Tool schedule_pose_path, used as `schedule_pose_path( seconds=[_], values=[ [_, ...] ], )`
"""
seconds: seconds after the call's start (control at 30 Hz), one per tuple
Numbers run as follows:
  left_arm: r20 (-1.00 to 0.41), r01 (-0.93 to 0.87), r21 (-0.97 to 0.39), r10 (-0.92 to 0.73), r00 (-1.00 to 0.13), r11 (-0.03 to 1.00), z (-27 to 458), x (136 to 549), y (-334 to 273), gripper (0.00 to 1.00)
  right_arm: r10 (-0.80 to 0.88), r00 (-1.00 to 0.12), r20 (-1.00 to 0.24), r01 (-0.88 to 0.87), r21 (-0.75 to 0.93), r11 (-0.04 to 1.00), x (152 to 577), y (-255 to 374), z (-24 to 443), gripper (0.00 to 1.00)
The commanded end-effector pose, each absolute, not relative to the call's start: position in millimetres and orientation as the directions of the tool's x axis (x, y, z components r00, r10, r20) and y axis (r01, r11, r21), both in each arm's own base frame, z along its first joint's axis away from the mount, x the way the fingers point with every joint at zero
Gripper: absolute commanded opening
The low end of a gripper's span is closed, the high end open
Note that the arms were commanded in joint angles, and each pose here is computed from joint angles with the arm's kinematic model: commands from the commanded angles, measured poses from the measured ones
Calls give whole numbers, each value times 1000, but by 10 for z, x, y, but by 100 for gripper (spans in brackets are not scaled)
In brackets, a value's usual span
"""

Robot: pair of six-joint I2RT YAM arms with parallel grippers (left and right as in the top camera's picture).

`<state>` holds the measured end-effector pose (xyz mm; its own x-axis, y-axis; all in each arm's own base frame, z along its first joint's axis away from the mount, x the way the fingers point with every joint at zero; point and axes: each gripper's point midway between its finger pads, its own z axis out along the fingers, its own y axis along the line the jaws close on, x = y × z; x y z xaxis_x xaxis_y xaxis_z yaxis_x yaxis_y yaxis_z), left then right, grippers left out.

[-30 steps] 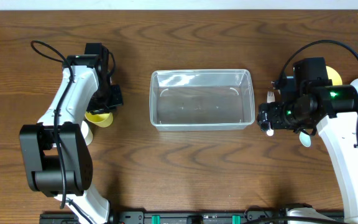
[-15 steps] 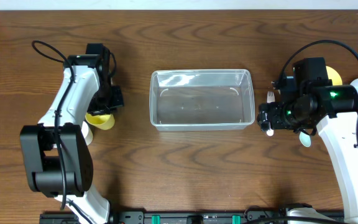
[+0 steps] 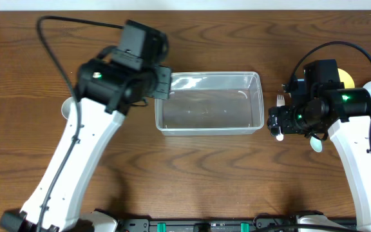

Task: Pack container
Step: 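Carry the yellow cup into the container's back-left corner and release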

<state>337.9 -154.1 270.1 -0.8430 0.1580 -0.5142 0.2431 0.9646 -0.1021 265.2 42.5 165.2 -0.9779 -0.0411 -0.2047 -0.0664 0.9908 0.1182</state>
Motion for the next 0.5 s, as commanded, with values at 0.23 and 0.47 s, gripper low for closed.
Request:
schedule_pose_path(
  seconds=[0.23,0.47],
  values=[
    [-331,306,-55,272,-904,951,1752,3633,-1940,6,-52,-975,-216,-77,109,991,2677,440,1698,90],
    [-260,302,-39,282,-923,952,1272,3790,-2021,6,-53,-977,-208,-76,108,991,2658,438,1693,90]
  ],
)
